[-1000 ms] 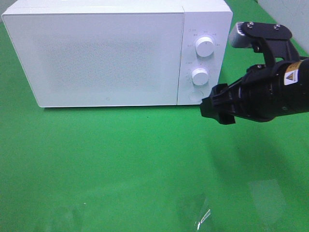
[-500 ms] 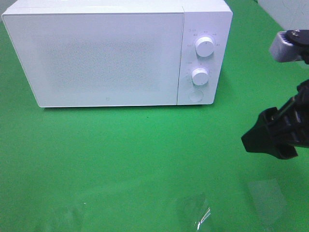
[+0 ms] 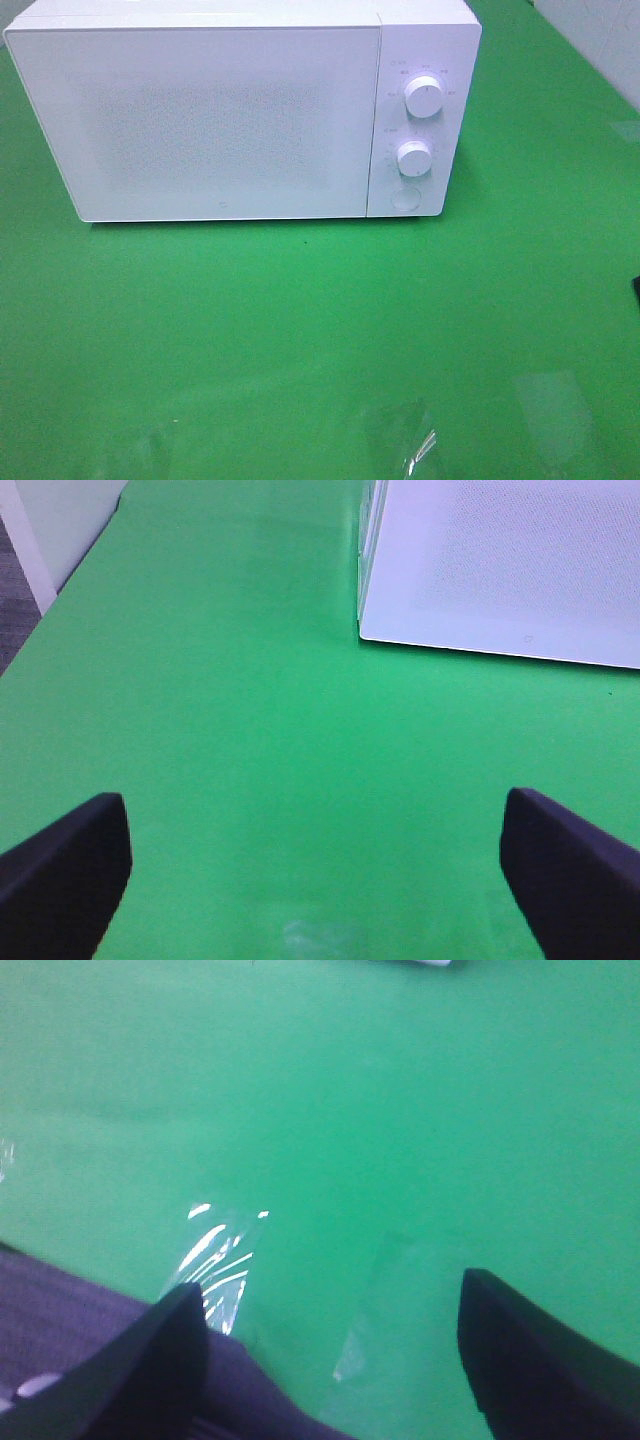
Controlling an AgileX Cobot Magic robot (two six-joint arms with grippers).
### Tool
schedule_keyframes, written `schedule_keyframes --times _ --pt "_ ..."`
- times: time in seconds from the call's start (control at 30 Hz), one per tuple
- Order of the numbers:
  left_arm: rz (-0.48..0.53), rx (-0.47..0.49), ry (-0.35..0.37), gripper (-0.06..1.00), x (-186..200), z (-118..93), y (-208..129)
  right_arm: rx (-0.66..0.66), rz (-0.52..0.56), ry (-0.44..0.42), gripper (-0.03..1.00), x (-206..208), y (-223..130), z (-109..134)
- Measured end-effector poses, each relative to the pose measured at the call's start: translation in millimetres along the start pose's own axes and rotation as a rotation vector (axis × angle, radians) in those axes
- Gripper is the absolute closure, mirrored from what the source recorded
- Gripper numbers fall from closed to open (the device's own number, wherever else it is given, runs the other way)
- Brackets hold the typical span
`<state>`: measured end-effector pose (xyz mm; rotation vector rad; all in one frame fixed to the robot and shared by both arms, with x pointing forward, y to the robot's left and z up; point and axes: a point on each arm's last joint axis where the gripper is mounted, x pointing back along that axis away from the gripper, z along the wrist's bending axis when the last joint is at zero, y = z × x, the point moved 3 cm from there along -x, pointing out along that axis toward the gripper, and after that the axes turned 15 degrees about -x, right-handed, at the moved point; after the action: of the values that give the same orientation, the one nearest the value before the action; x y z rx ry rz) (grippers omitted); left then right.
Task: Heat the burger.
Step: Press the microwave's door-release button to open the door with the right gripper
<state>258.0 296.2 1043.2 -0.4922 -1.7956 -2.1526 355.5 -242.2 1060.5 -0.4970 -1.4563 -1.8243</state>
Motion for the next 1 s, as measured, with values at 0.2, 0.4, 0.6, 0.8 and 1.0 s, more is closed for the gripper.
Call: schedule_keyframes --times 0.2,0.4,0.6,0.8,1.0 --pt "0.000 0.000 0.000 0.03 0 0 0 -0.060 -0.209 -0.098 0.20 43 -5 -26" --pt "0.000 0.000 0.000 0.03 0 0 0 -0.104 -0.388 -0.159 0.17 74 -17 -36" --pt "0.000 0.000 0.000 0.03 0 0 0 -0.129 -0.489 -0.187 0.18 87 -31 -40" --pt "0.000 0.000 0.000 0.03 0 0 0 -0.149 -0.529 -0.213 0.19 79 -55 -47" --pt "0.000 0.000 0.000 0.03 0 0 0 -0.163 -0.501 -0.233 0.20 70 -69 -52"
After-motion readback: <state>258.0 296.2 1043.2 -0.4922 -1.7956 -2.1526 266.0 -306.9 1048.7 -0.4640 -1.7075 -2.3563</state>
